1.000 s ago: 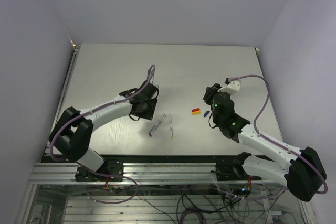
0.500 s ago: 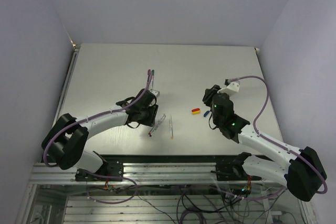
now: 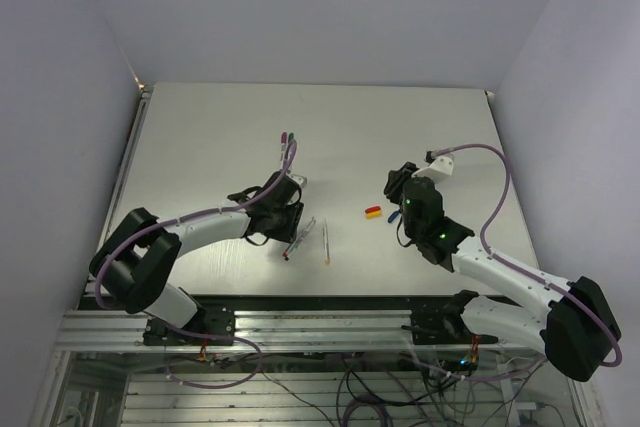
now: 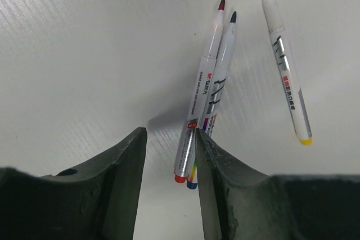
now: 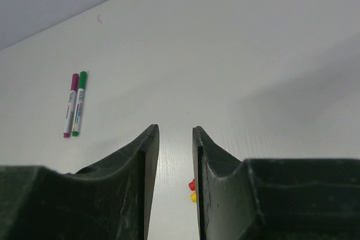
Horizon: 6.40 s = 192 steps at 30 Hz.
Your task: Insert the pens into the pen caps
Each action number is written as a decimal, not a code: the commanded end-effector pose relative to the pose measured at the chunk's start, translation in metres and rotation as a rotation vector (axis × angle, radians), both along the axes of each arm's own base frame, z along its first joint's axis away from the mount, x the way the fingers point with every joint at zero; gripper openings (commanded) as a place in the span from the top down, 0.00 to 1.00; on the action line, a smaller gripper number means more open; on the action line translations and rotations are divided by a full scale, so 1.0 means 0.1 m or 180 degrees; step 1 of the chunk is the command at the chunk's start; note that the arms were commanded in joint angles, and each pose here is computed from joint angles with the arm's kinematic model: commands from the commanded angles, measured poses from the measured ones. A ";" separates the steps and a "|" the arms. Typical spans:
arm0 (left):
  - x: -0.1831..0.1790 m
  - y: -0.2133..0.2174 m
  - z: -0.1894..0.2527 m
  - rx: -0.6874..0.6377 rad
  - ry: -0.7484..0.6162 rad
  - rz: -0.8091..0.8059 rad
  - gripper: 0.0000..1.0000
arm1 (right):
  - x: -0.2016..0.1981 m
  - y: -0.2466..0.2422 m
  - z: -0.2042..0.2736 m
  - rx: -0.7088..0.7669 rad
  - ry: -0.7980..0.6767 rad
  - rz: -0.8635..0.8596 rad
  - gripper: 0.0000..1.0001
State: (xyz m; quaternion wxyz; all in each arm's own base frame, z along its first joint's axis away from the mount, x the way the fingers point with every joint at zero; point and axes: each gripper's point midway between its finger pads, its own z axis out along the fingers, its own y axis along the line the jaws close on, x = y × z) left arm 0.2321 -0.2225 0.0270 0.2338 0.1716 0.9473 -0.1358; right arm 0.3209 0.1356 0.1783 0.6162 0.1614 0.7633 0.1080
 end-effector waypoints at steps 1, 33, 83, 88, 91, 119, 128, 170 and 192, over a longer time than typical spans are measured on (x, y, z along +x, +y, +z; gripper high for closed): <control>0.00 -0.07 0.01 -0.0036 -0.0031 -0.0087 0.50 | 0.02 0.00 0.03 0.0041 -0.0029 -0.0029 0.70; -0.22 0.02 -0.34 0.0629 0.0371 -0.0212 0.75 | 0.02 -0.04 -0.08 -0.0030 0.0099 -0.0110 0.70; 0.64 0.49 0.17 0.0977 -0.0606 0.0997 0.93 | 0.14 0.45 -1.40 -0.0061 0.2058 0.0006 0.65; 0.57 0.47 0.06 0.1007 -0.0456 0.0915 0.93 | 0.12 0.43 -1.44 -0.0069 0.2088 -0.0020 0.66; 0.54 0.45 0.00 0.0992 -0.0379 0.0868 0.93 | 0.10 0.44 -1.46 -0.0055 0.2118 -0.0018 0.66; 0.44 0.16 -0.12 0.0597 -0.0097 0.0649 0.93 | -0.08 0.34 -1.69 -0.0047 0.2377 -0.0180 0.69; 0.44 0.14 -0.13 0.0563 -0.0092 0.0630 0.93 | 0.00 0.29 -1.71 -0.0134 0.2317 -0.0331 0.69; 0.51 0.19 -0.11 0.0565 -0.0159 0.0695 0.93 | -0.01 0.22 -1.82 -0.0299 0.2364 -0.0324 1.00; 0.77 0.32 0.22 0.0716 -0.0565 0.0940 0.93 | 0.39 0.32 -1.07 -0.0185 0.1484 -0.0123 1.00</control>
